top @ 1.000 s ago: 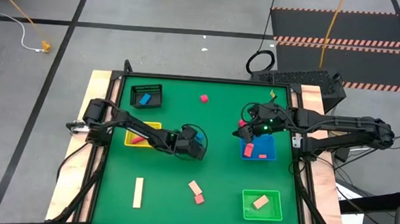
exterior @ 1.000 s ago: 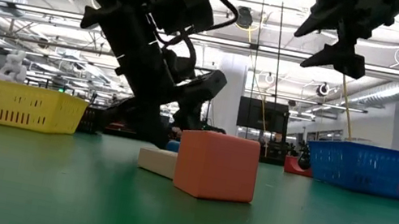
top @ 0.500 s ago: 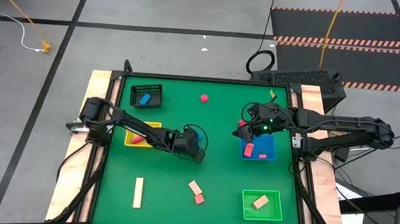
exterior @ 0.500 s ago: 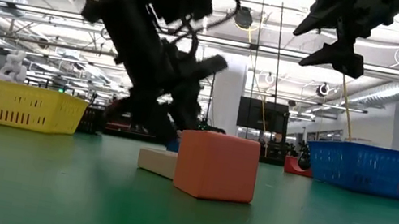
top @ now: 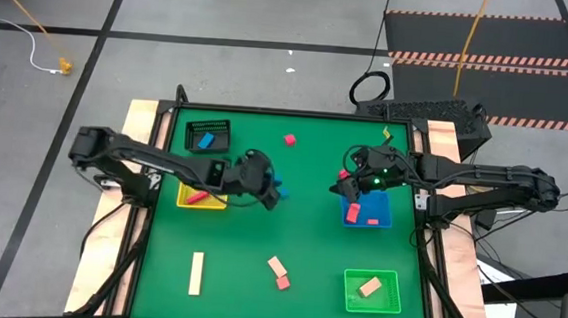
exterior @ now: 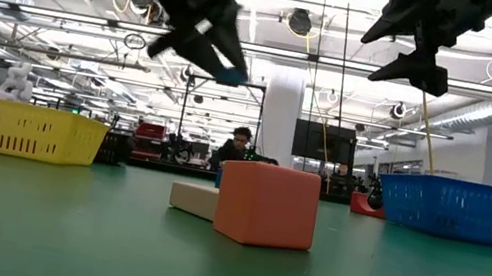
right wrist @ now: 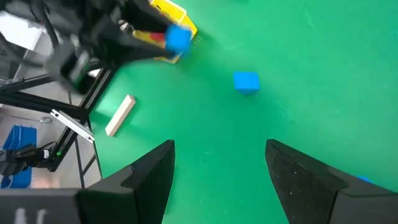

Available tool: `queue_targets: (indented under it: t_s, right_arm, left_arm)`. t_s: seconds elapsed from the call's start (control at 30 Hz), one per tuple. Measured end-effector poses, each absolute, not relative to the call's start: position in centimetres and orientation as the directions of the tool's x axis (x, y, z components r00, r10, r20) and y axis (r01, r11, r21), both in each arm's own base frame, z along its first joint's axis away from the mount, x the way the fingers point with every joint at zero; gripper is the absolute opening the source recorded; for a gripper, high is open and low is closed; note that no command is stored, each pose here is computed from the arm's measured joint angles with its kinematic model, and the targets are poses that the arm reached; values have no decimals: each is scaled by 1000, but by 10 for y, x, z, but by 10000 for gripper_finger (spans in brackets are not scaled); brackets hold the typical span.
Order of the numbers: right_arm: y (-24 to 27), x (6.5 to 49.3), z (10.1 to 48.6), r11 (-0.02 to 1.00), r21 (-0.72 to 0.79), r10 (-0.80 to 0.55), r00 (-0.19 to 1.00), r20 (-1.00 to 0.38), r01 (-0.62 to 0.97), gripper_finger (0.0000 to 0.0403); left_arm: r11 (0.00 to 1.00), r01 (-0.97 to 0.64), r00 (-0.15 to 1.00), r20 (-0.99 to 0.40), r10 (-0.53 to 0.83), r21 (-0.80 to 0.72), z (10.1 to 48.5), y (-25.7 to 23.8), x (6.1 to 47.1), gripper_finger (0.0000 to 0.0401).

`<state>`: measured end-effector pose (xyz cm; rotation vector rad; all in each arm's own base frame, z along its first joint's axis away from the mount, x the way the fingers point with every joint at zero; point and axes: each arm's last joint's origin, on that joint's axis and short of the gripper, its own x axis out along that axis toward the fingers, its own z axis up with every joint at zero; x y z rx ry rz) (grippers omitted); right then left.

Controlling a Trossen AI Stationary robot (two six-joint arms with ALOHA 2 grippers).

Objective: Sort & place blocks by color
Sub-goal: Put the bottom blue block into the black bin

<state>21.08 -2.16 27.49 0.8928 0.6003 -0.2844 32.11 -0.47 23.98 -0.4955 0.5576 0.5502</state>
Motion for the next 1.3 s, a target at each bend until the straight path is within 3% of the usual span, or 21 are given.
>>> queue_targets:
  t_s: [0.27, 0.57, 0.73, 1.0, 1.3]
  right_arm:
    - [-22, 213, 278, 607, 656, 9, 822, -570, 448, 242]
    - [-22, 213, 278, 607, 657, 9, 822, -569, 447, 242]
    - [-22, 213, 278, 608, 657, 9, 823, -567, 446, 242]
    - [-22, 213, 278, 607, 657, 8, 823, -567, 447, 242]
    - [-32, 212, 278, 572, 623, -144, 812, -565, 534, 242]
  left_arm:
    - [675, -729, 567, -656, 497, -119, 270, 25, 273, 132]
    - [460, -886, 259, -767, 587, 53, 271, 81, 222, 132]
    - [373, -923, 159, -796, 584, 90, 268, 117, 205, 132]
    - [314, -949, 125, -875, 467, 32, 243, 154, 187, 132]
    - [240, -961, 229, -878, 421, -136, 184, 155, 174, 132]
